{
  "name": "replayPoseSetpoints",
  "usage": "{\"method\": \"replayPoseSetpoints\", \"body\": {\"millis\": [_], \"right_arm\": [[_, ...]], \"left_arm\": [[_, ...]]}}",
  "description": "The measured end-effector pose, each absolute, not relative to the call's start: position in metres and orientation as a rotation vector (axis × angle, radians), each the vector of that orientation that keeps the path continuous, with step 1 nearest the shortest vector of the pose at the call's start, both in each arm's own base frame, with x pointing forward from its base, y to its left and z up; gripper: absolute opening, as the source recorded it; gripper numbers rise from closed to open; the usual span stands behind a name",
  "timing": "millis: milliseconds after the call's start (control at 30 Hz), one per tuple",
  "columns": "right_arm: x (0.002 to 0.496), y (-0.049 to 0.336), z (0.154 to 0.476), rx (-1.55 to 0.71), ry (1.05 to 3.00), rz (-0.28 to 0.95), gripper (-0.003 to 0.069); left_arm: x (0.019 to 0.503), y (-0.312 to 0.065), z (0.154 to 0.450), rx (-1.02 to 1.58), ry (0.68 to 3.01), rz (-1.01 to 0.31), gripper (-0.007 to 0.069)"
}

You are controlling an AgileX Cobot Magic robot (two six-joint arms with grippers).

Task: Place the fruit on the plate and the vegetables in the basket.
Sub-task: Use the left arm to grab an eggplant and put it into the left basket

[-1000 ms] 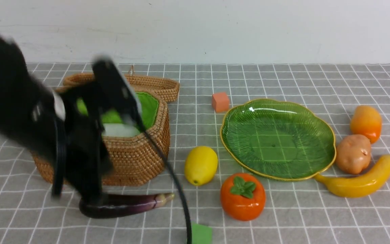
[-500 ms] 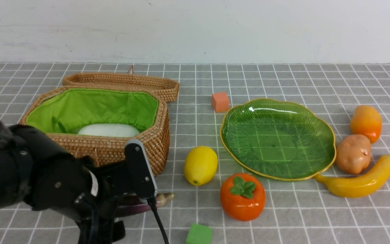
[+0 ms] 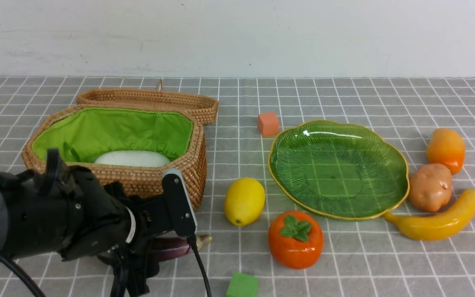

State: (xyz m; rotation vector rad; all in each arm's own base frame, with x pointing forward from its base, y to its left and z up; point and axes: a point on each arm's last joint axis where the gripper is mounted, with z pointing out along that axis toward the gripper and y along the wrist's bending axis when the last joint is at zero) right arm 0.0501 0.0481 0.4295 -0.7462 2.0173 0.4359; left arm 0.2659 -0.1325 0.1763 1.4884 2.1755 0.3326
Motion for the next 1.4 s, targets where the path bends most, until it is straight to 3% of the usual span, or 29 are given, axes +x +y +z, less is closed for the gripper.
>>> {"method": "replayPoseSetpoints", "body": {"millis": [233,333,400,600,800,833,1000,1133,1400], "right_arm": [[0.049,0.049,0.43,-0.748,2.015,0.46,0.0077],[0.049,0.05,0.43,-0.75,2.018,0.464,0.008],[0.049,0.05,0.43,-0.752,2.02,0.469,0.0082],[0.047,0.05,0.429,-0.762,2.032,0.483,0.0085],[0.046,0.052,0.429,-0.764,2.029,0.506,0.0086],[0.046,0.052,0.429,-0.763,2.029,0.506,0.0088],[0.047,0.052,0.43,-0.769,2.007,0.497,0.0091],[0.05,0.052,0.434,-0.751,1.966,0.492,0.0092],[0.049,0.053,0.434,-0.75,1.964,0.496,0.0097]], "left_arm": [[0.27,-0.133,0.157,1.503,2.228,0.353,0.0538],[0.271,-0.134,0.155,1.511,2.228,0.356,0.0478],[0.271,-0.134,0.155,1.504,2.234,0.351,0.0382],[0.262,-0.14,0.161,1.523,2.246,0.365,0.0377],[0.231,-0.156,0.219,1.505,2.148,0.382,0.0377],[0.226,-0.155,0.244,1.456,2.128,0.387,0.0377],[0.24,-0.135,0.302,1.356,2.065,0.487,0.0377],[0.275,-0.113,0.315,1.262,2.072,0.551,0.0377],[0.337,-0.076,0.287,1.139,2.183,0.609,0.0383]]}}
